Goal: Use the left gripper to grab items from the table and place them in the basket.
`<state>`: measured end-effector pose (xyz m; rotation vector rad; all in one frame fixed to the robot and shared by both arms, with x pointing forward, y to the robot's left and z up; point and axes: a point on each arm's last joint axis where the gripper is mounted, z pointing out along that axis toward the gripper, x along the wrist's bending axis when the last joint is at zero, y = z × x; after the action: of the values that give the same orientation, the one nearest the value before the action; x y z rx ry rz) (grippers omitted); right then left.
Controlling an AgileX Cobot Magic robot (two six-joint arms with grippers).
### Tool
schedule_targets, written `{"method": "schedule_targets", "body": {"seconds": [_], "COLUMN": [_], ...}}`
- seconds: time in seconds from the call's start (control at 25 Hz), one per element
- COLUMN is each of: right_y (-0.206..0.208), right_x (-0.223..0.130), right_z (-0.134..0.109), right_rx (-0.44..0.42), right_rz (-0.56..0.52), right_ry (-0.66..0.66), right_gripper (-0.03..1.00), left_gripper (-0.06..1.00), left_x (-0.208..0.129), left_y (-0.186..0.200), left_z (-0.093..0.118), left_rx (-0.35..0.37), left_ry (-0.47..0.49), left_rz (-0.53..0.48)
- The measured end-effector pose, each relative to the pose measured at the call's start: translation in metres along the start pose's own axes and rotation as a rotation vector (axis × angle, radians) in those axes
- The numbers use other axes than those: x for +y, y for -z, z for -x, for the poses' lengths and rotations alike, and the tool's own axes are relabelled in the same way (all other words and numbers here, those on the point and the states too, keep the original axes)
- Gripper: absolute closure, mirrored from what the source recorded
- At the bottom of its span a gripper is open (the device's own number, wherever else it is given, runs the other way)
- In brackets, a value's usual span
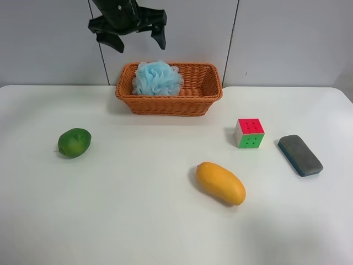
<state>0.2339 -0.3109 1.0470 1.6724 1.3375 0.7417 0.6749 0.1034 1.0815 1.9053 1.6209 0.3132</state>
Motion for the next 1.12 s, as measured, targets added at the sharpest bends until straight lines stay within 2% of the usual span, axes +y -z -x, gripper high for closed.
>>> {"method": "schedule_targets", "body": {"seconds": [0.04,0.2,0.4,0.72,1.12], "right_y": [0.0,0.0,0.0,0.0,0.0], "right_x": [0.0,0.0,0.0,0.0,0.0], "right_z": [0.0,0.0,0.0,0.0,0.0], "right_rx": [0.0,0.0,0.0,0.0,0.0], "right_rz": [0.0,0.0,0.0,0.0,0.0], "right_ry": [0.0,0.0,0.0,0.0,0.0], "right_gripper": [-0.02,-0.02,-0.02,-0.02,-0.02], "left_gripper": [-0.05,-0.05,-0.05,-0.05,-0.05], "left_x": [-0.001,-0.011,-0.05,-0.144,-0.26], "left_y": [0.024,0.057,0.092,0.184,0.259], "left_z": [-0.001,-0.003,-0.011,-0.033,-0.061], "left_rx": [0.025,0.045,0.03,0.0,-0.035], "left_ry": [-0.035,-0.108,-0.119,-0.14,-0.148], "left_rz": [-0.03,-0.064,-0.063,0.076,0.232]}}
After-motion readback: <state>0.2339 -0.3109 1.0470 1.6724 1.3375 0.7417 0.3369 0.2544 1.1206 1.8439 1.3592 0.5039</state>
